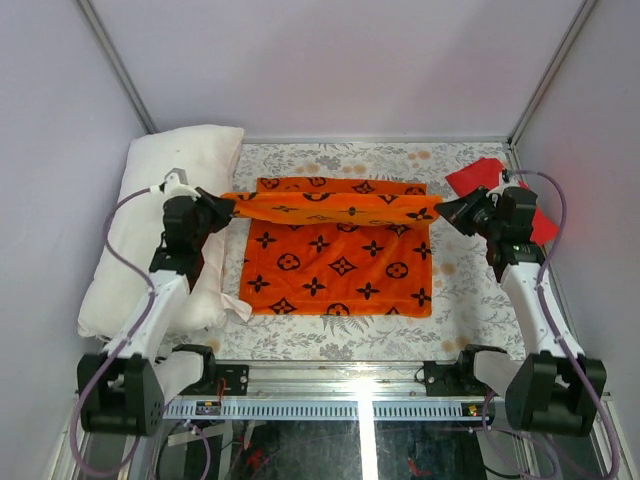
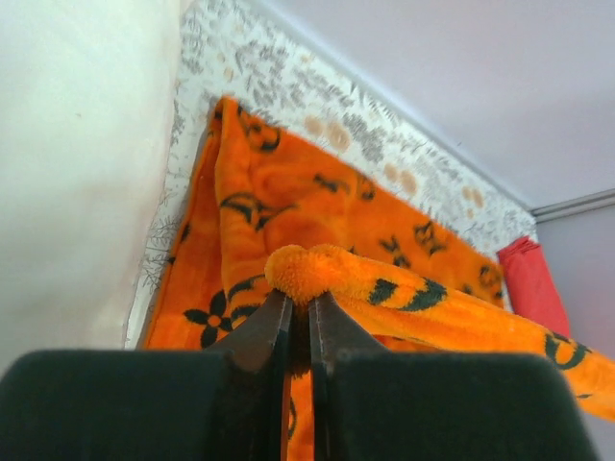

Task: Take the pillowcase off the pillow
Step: Fold the pillowcase.

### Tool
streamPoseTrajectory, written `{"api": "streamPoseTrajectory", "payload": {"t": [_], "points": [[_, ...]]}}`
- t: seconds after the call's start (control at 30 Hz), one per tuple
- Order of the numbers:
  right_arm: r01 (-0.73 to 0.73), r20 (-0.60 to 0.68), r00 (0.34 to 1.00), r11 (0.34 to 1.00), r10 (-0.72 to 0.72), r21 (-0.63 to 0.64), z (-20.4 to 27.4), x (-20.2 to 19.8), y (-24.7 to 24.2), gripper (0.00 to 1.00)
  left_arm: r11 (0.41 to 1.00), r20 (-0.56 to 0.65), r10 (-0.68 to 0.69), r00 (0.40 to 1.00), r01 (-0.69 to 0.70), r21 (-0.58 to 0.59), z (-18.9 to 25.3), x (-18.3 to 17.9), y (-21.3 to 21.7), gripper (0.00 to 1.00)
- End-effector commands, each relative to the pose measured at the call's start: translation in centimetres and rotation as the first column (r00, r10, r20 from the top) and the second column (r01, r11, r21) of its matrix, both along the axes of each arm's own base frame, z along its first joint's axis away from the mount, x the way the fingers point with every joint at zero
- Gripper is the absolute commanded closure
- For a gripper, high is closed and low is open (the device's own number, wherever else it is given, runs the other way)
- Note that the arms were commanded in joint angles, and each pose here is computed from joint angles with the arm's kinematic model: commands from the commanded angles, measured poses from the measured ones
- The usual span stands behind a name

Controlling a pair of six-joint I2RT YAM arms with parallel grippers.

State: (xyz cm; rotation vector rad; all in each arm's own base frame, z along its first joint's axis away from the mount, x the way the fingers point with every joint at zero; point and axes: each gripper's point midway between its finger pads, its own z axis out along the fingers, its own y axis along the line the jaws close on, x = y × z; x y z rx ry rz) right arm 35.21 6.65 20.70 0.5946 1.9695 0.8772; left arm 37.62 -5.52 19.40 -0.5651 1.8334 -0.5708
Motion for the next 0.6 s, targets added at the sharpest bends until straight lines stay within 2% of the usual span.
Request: {"api": "streamPoseTrajectory", "payload": {"t": [0.0, 0.1, 0.33, 0.43, 0.57], "points": [[0.035, -0.026, 0.999, 0.995, -0.037, -0.095, -0.3, -2.6, -1.3, 1.00, 0.981, 0.024, 0.192, 0.981, -0.192, 0.033, 1.9, -2.5, 3.6, 1.00], [0.039, -0.061, 0.997, 0.993, -0.046, -0.113, -1.8, -4.0, -1.5, 1.00, 0.984, -0.023, 0.175, 0.984, -0.174, 0.025, -0.3, -3.5, 3.2, 1.00], [0.089, -0.237, 0.965, 0.989, -0.114, -0.115, -9.4, -6.4, -2.1, 1.00, 0.996, -0.249, 0.077, 0.965, -0.088, -0.031, -9.2, -6.4, 0.9, 1.00], [0.094, -0.305, 0.945, 0.991, -0.119, -0.095, -12.2, -7.6, -1.9, 1.00, 0.995, -0.280, 0.083, 0.956, -0.094, -0.025, -10.6, -7.4, 1.0, 1.00], [0.094, -0.311, 0.943, 0.990, -0.123, -0.109, -12.6, -7.8, -2.0, 1.00, 0.994, -0.285, 0.103, 0.953, -0.109, -0.004, -10.9, -8.4, 1.5, 1.00]]}}
